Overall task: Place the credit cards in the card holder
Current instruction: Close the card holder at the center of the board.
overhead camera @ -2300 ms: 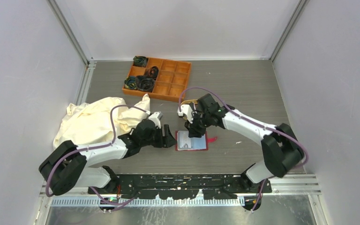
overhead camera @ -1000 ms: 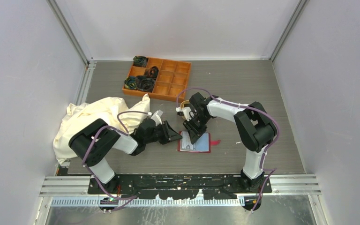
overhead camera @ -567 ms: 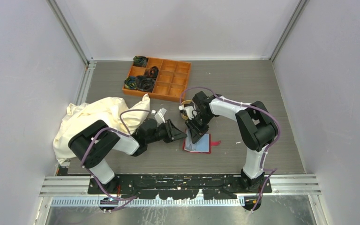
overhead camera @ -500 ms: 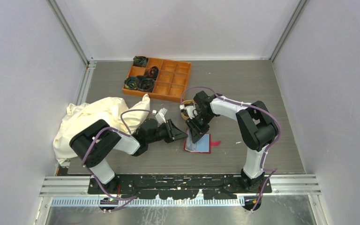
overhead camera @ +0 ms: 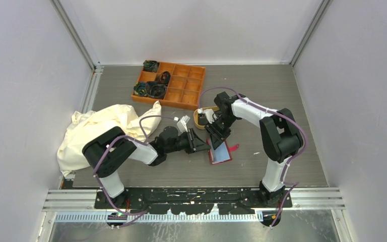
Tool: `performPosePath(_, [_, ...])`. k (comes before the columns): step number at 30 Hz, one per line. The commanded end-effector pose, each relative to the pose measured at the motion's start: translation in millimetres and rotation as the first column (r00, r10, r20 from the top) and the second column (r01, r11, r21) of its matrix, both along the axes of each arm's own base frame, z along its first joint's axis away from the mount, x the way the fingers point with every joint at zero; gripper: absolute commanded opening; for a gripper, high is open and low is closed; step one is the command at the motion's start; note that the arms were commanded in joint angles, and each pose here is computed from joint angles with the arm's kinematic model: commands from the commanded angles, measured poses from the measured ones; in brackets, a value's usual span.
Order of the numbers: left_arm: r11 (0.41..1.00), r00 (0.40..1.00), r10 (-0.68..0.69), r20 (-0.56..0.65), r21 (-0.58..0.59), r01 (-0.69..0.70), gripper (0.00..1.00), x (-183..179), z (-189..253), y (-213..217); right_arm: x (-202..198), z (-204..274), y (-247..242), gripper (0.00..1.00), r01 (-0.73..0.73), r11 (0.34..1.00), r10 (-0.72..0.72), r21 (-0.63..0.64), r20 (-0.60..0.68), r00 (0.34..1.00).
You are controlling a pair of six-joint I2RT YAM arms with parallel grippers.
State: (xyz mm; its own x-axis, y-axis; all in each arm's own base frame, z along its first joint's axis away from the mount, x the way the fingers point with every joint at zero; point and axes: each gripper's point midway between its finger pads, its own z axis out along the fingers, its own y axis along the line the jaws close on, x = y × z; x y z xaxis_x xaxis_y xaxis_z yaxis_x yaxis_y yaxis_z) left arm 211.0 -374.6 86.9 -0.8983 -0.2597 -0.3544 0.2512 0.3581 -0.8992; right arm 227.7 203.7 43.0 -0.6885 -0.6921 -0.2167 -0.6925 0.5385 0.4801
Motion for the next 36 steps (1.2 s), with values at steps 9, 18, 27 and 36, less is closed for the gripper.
performPosePath(9, [0.999, 0.998, -0.043, 0.051, 0.009, 0.043, 0.2, 11, 3, -36, 36, 52, -53, 0.43, 0.046, 0.997, -0.025, -0.066, 0.298, 0.954])
performPosePath(18, [0.993, 1.0, -0.026, 0.014, 0.117, 0.024, 0.2, 21, -29, -47, 46, 121, -64, 0.88, 0.098, 0.962, -0.229, 0.255, 0.556, 0.799])
performPosePath(27, [0.954, 1.0, 0.0, 0.022, 0.301, -0.006, 0.18, 21, -53, -46, 20, 85, -77, 0.79, 0.102, 0.942, -0.194, 0.318, 0.27, 0.943])
performPosePath(36, [0.935, 0.999, 0.023, 0.029, 0.354, -0.032, 0.17, 20, -63, -42, 24, 38, -116, 0.63, 0.25, 0.968, -0.25, 0.017, 0.148, 0.957])
